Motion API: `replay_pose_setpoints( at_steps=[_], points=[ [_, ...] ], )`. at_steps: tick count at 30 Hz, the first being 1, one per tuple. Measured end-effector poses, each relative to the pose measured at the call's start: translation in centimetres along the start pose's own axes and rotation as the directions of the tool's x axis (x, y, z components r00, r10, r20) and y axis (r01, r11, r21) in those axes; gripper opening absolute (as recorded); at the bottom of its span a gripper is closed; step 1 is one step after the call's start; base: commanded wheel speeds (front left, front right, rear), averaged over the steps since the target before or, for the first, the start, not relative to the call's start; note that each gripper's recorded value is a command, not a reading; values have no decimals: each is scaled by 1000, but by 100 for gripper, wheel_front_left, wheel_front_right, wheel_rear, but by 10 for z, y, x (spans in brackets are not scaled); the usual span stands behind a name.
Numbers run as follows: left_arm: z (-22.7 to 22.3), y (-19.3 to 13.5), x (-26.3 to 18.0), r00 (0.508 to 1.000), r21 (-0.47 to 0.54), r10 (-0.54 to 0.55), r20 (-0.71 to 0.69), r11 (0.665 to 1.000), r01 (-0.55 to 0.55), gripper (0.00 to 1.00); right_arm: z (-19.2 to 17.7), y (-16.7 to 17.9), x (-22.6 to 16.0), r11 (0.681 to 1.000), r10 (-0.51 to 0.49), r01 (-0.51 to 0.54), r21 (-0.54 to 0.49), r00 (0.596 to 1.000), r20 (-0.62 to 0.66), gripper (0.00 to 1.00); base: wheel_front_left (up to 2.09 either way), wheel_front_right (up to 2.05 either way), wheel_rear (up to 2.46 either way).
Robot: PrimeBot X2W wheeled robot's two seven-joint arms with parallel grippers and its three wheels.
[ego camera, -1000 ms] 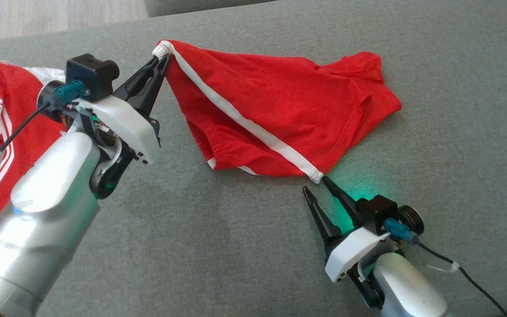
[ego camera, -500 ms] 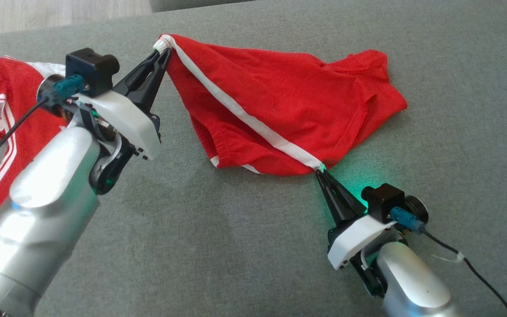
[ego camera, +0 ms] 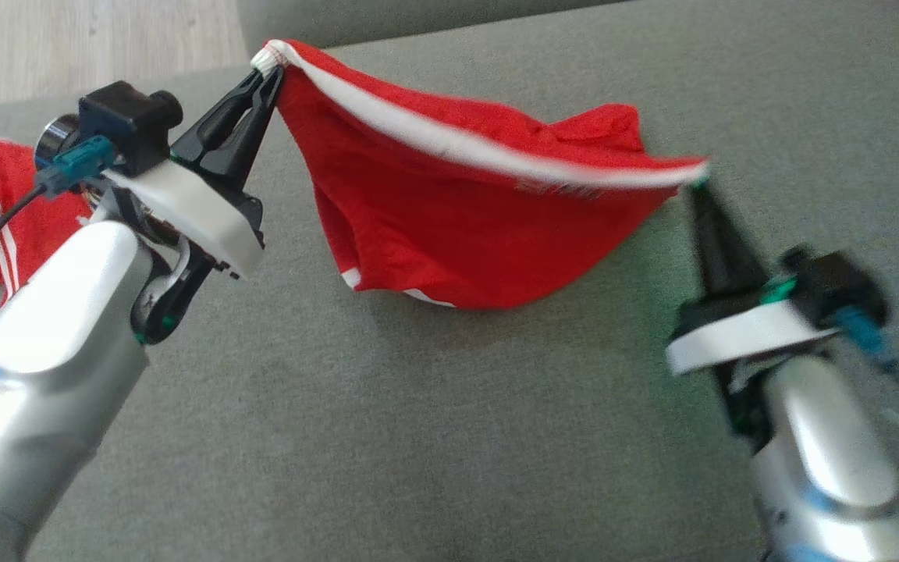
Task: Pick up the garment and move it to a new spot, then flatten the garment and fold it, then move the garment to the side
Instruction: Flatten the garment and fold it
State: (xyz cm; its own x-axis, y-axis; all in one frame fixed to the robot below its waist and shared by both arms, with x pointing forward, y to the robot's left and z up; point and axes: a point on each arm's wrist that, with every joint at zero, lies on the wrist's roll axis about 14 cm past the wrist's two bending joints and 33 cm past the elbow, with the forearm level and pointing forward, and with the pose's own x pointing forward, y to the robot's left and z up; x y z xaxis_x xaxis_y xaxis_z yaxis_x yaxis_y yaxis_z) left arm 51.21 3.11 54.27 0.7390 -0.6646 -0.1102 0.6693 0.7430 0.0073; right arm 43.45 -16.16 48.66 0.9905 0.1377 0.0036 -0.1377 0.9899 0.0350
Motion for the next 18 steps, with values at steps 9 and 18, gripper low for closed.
replay_pose_setpoints(
  at_steps=[9,18],
  points=[
    [66,-51,-15,975,157,-172,141,976,150,0,174,-60,-3,956,-122,228,-183,879,461,0,0,0,0],
    [149,-74,-24,913,279,-307,269,932,231,0,275,-82,3,873,-47,342,-348,768,638,0,0,0,0]
  ],
)
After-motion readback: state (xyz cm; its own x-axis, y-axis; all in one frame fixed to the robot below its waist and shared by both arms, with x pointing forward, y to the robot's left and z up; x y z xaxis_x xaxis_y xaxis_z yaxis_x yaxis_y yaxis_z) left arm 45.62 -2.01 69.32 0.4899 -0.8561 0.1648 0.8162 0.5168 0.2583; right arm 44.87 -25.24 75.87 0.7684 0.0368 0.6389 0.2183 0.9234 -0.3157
